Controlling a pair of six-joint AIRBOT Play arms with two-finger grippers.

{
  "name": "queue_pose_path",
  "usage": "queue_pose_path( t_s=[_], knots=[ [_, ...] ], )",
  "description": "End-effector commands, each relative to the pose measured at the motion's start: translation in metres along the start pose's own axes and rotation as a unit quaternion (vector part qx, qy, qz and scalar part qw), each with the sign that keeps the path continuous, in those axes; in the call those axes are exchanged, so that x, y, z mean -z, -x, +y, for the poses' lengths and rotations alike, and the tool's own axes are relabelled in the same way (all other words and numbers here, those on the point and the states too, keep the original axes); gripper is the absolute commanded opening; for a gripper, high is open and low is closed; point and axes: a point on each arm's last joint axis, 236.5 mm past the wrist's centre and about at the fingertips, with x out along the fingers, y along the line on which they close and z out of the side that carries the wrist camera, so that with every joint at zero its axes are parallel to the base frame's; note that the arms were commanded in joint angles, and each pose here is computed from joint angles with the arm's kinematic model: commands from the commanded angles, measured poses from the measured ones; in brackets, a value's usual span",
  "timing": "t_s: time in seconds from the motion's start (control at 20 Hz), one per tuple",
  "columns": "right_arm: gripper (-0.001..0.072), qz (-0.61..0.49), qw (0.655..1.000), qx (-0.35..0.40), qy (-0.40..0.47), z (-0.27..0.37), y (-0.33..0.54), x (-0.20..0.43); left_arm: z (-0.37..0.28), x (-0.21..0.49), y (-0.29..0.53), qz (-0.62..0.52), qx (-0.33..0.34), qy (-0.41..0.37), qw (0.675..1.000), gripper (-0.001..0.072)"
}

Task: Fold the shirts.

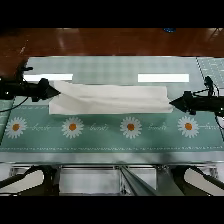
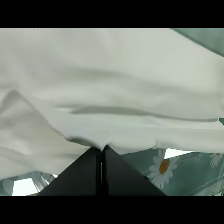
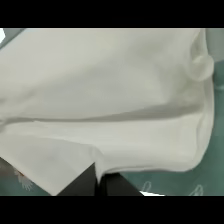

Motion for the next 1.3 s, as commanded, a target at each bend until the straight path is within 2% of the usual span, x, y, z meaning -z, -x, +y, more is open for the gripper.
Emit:
queue_pose_path(
  t_s=[0.0,0.35,0.75,0.8,0.85,0.9,1.1,1.15,1.25],
  knots=[
    [0.0023,-0.021,1.000,-0.023,-0.006,0.001,-0.009,-0.029,-0.007,-0.034,-0.020,0.003,0.006,0.013,1.000,0.0019],
    [0.0023,-0.032,0.999,-0.020,-0.016,-0.018,-0.027,-0.071,0.002,-0.080,-0.048,0.006,0.007,0.030,1.000,0.0018],
    [0.0024,-0.039,0.999,0.012,-0.016,-0.036,-0.078,-0.093,0.023,-0.067,-0.099,0.058,0.000,0.049,0.997,0.0020],
    [0.0092,-0.039,0.999,0.014,-0.017,-0.038,-0.079,-0.093,0.024,-0.066,-0.099,0.059,0.000,0.047,0.997,0.0110],
    [0.0338,-0.038,0.999,0.012,-0.023,-0.037,-0.078,-0.093,0.023,-0.065,-0.098,0.061,0.001,0.041,0.997,0.0364],
    [0.0408,-0.027,0.999,0.003,-0.024,-0.033,-0.074,-0.089,0.022,-0.065,-0.093,0.067,0.003,0.035,0.997,0.0500],
    [0.0407,0.004,0.998,-0.056,-0.015,-0.004,-0.009,-0.083,0.013,-0.089,-0.024,0.051,-0.001,0.019,0.999,0.0500],
    [0.0407,-0.012,0.999,-0.044,-0.006,-0.007,0.013,-0.085,0.018,-0.099,0.004,0.021,-0.027,0.009,0.999,0.0499],
    [0.0406,-0.044,0.998,0.042,0.010,-0.036,0.052,-0.083,0.026,-0.113,0.060,-0.051,-0.091,-0.016,0.994,0.0500]
  ],
)
